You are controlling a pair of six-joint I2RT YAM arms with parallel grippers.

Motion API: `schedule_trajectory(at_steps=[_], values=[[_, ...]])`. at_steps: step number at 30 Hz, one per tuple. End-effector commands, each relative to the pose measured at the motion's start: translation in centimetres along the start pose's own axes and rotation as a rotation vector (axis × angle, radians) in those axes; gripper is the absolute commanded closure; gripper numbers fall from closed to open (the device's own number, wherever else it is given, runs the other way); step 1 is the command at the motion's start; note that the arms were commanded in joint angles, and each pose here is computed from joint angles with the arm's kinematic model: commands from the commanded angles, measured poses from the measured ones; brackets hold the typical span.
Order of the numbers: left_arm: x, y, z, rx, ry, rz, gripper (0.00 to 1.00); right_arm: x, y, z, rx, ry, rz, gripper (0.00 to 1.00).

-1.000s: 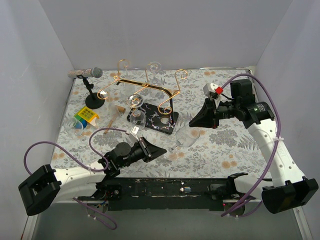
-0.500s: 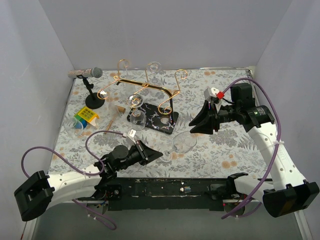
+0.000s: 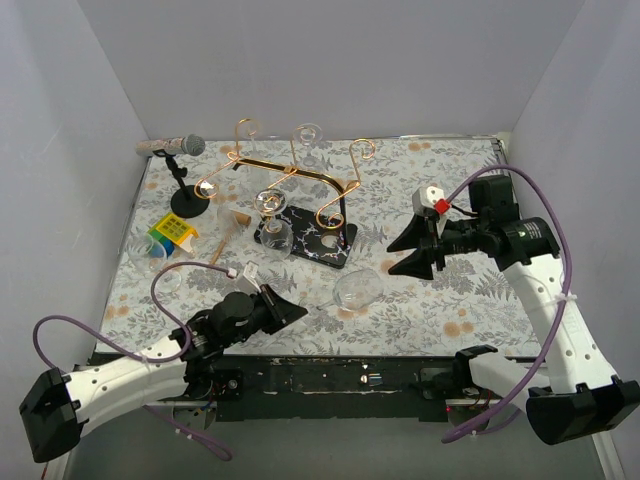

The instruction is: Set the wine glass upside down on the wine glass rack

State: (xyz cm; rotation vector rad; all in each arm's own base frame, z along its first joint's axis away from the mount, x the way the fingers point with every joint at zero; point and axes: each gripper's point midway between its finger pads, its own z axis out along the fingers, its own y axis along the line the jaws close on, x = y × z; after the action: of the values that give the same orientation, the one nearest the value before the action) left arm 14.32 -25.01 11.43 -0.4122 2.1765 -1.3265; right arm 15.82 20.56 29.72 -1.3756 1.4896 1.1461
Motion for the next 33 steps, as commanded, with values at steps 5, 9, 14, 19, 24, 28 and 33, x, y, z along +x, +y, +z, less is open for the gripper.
schedule_trajectory(at_steps=[5,9,14,19,24,28,33], values=[[-2.9,-2.9,-1.4,-0.093,-0.044,0.266,1.0,-1.2,0.1,-1.5,0.07,-0.01,-0.051,0.41],[-4.0,-4.7,-1.4,-0.131,-0.029,0.437,1.0,-1.6,-0.8,-1.6,0.102,-0.016,-0.026,0.42],[-5.7,-7.6,-1.3,-0.136,-0.037,0.589,1.0,-2.3,-3.1,-2.7,0.224,-0.025,0.071,0.42],[-6.4,-10.2,-1.1,-0.133,-0.016,0.737,1.0,-4.0,-4.8,-4.2,0.289,-0.091,0.157,0.43],[-6.6,-12.8,-0.7,-0.122,-0.014,0.914,1.0,-5.4,-5.0,-4.2,0.262,-0.128,0.195,0.43],[-6.4,-15.3,-0.2,-0.091,-0.04,1.061,1.0,-5.6,-5.3,-4.2,0.268,-0.144,0.23,0.43],[-6.4,-17.8,0.9,-0.107,-0.095,1.275,1.0,-6.1,-5.8,-4.6,0.301,-0.163,0.26,0.43]])
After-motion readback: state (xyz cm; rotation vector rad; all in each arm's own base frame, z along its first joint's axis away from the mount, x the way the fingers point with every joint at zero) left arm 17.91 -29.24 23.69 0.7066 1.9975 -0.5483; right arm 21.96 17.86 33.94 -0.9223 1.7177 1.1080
